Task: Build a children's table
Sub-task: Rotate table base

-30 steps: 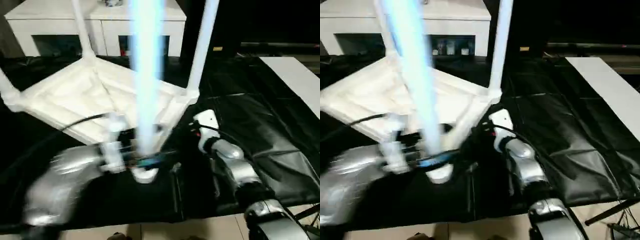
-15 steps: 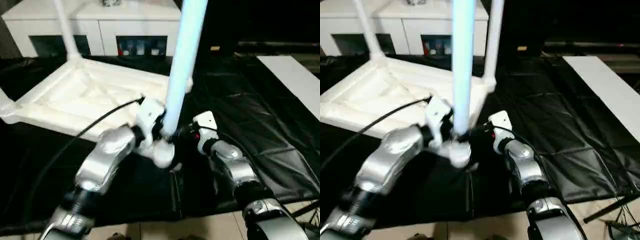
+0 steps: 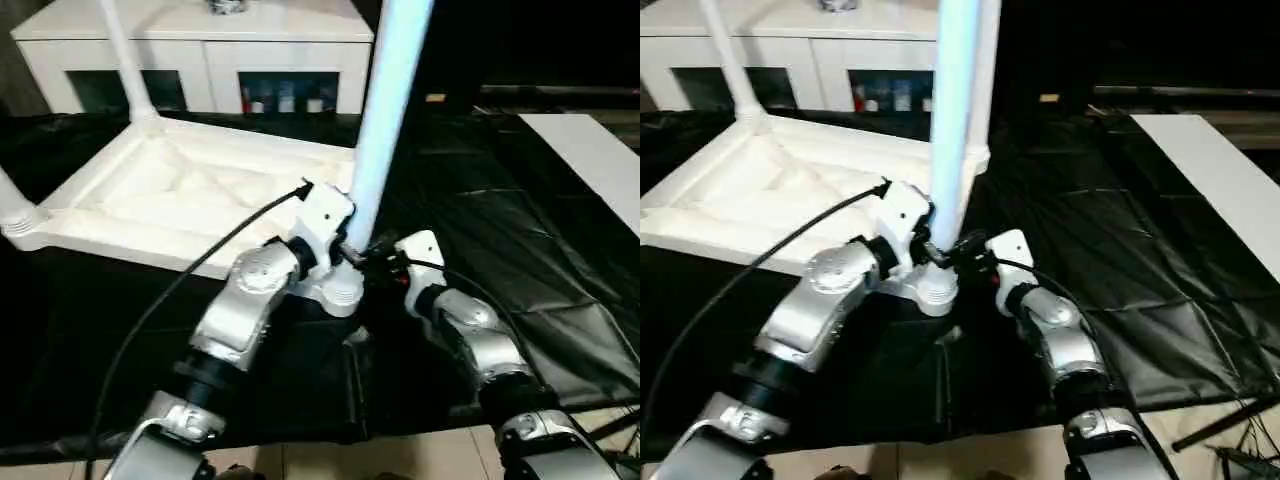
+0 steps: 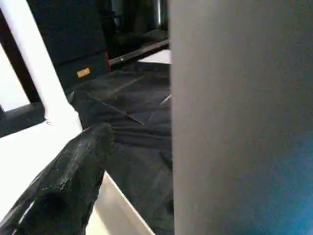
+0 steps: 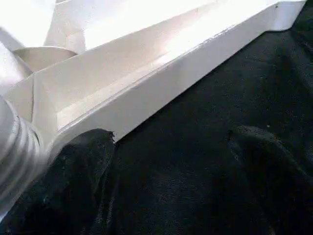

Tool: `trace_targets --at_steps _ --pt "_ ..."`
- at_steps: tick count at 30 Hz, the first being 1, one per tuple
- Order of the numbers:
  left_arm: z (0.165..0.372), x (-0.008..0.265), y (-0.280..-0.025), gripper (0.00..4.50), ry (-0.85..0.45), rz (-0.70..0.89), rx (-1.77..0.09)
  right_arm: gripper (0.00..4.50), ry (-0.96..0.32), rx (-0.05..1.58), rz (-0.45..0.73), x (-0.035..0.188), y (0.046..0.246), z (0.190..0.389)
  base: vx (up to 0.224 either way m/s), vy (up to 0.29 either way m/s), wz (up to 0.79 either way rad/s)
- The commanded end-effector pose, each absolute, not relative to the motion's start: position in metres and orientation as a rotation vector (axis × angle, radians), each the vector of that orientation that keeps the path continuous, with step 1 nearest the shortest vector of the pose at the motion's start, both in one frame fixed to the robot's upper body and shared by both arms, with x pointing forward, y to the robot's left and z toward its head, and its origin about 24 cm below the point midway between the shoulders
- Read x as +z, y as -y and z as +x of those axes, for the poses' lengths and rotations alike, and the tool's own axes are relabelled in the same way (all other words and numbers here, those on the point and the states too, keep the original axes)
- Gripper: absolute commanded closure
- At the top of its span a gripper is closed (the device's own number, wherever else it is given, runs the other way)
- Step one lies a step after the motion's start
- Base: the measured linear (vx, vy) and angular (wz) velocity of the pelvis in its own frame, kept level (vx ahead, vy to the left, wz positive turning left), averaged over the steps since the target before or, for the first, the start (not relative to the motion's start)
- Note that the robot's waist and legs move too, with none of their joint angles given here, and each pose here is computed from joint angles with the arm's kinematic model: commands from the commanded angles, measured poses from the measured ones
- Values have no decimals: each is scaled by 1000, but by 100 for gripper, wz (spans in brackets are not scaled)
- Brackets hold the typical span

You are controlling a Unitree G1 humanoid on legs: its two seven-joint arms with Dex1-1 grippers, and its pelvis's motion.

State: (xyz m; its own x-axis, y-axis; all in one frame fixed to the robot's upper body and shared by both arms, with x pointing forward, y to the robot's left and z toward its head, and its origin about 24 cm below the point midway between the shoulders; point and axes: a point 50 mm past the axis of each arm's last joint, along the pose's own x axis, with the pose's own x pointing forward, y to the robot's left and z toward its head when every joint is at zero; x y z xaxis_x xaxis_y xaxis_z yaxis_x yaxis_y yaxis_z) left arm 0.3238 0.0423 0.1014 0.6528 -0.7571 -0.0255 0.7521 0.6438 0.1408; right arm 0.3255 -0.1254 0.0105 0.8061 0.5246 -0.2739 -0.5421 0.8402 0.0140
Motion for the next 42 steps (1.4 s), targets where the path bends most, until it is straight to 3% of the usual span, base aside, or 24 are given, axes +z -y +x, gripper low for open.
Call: trace_targets --at_steps 1,5,13,17,20,24,28,31,33,40,42 --pt "320 118 -17 3 113 97 -935 0 -231 703 -47 17 95 322 0 0 0" --pt "311 125 -35 3 112 20 -1084 0 -169 594 -13 33 121 331 0 0 0" --pt "301 121 -71 3 24 76 -1254 0 -117 592 -56 49 157 327 0 0 0" --pt "303 113 -96 3 -101 200 -1315 0 -138 627 -124 51 173 319 0 0 0" --pt "315 105 -122 3 -236 403 -1278 0 -174 648 -216 54 195 311 0 0 0" --pt "333 106 -131 3 -243 545 -1188 0 -207 688 -281 58 210 302 0 0 0" --pt "342 102 -130 3 -271 731 -1164 0 -256 846 -343 61 205 285 0 0 0" --pt "344 96 -129 3 -321 781 -1200 0 -281 959 -366 62 196 271 0 0 0" --pt "344 91 -126 32 -357 800 -1251 0 -300 1018 -389 63 190 264 0 0 0" --pt "343 80 -133 72 -476 850 -1354 0 -297 1056 -416 70 180 257 0 0 0" --pt "346 81 -135 101 -478 868 -1340 0 -295 1047 -418 72 180 258 0 0 0"
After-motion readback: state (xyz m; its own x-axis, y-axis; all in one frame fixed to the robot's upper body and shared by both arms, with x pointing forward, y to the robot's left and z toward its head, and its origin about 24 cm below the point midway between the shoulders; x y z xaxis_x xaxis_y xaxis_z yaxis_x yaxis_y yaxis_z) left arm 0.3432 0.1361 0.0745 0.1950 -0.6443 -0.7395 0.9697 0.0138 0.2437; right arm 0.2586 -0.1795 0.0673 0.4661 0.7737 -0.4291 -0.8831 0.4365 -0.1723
